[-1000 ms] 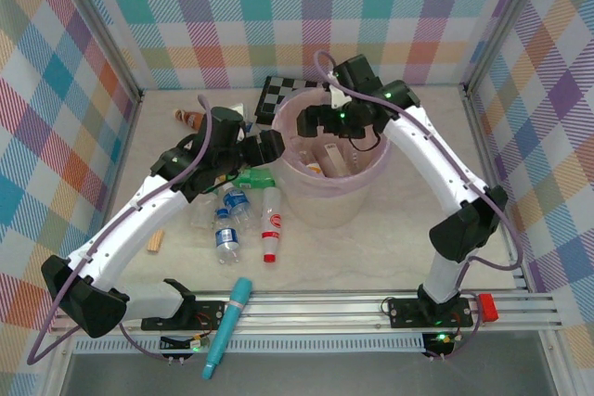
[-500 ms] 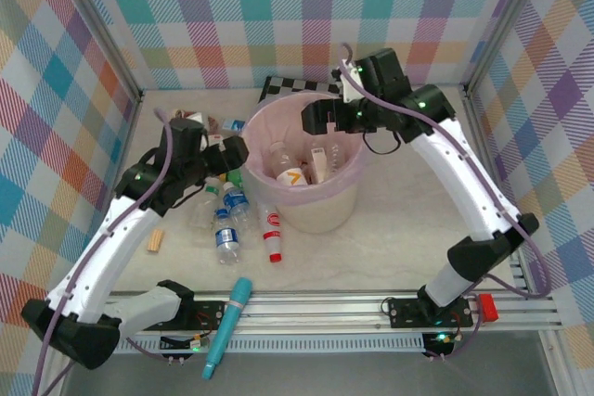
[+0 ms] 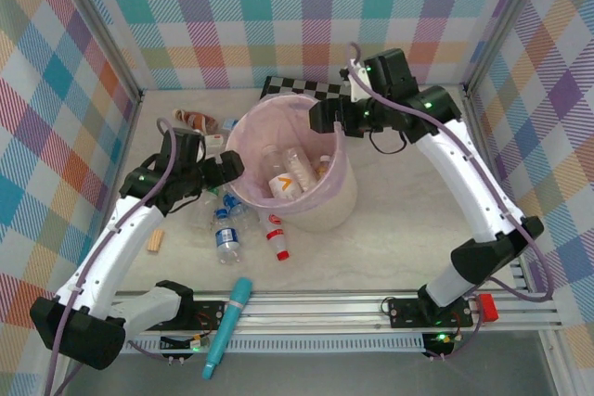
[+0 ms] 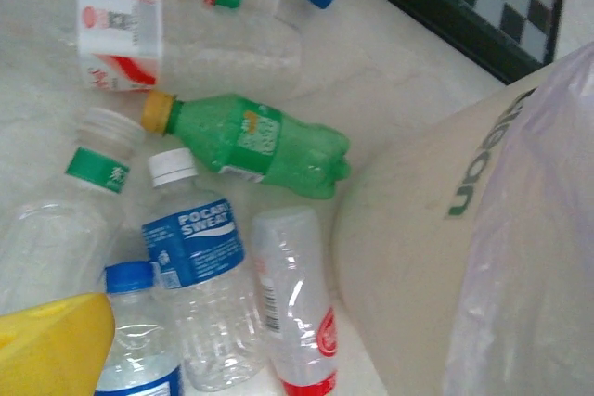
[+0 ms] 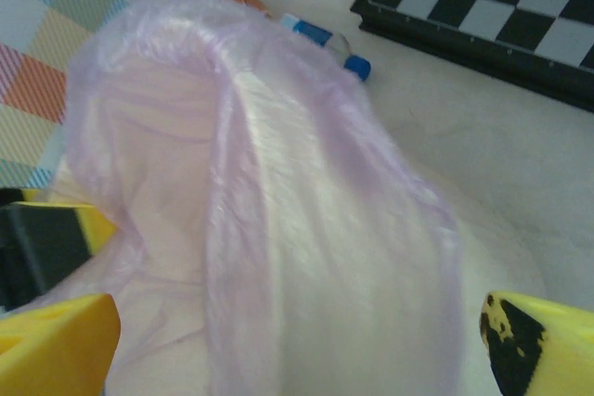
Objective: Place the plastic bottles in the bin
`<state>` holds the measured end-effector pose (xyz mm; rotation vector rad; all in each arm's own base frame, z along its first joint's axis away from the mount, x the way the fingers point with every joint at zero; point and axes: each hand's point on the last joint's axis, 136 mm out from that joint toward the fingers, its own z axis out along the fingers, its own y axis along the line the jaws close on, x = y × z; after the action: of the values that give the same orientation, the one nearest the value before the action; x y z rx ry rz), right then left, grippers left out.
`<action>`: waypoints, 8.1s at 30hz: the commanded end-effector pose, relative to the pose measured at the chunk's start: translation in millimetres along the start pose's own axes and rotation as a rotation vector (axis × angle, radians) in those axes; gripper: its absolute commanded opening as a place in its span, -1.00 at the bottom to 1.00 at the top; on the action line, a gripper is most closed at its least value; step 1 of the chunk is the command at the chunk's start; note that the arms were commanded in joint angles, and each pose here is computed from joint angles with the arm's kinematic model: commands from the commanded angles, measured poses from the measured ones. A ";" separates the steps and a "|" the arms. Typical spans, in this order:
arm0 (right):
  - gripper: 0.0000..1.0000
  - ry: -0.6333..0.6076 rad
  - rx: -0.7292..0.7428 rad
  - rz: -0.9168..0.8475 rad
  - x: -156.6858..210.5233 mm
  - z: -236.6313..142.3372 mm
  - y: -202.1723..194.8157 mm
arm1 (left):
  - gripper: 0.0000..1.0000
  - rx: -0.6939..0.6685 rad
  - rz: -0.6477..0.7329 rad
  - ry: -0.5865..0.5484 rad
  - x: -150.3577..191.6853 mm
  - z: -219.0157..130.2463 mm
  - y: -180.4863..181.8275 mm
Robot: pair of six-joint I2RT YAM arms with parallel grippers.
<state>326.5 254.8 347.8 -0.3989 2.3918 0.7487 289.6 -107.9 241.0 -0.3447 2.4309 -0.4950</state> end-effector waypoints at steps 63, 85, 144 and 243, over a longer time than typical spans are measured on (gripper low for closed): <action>0.99 -0.218 0.179 0.098 -32.0 -96.7 -94.2 | 0.99 -0.474 -0.149 0.120 69.2 56.0 166.0; 1.00 -0.217 0.194 0.121 -23.9 -98.9 -99.1 | 0.61 -0.468 -0.125 0.222 76.6 106.1 176.0; 0.74 -0.215 -0.484 0.153 -104.6 -25.6 75.9 | -0.01 0.717 0.337 -0.339 -35.1 -101.4 -202.4; 0.58 0.147 0.185 -0.004 23.2 72.5 -68.5 | 0.98 -0.361 -0.117 0.330 154.5 14.1 109.7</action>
<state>379.8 234.2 204.5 -0.3607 2.6851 0.4077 170.0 -70.7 106.7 -0.5892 2.8331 -0.1808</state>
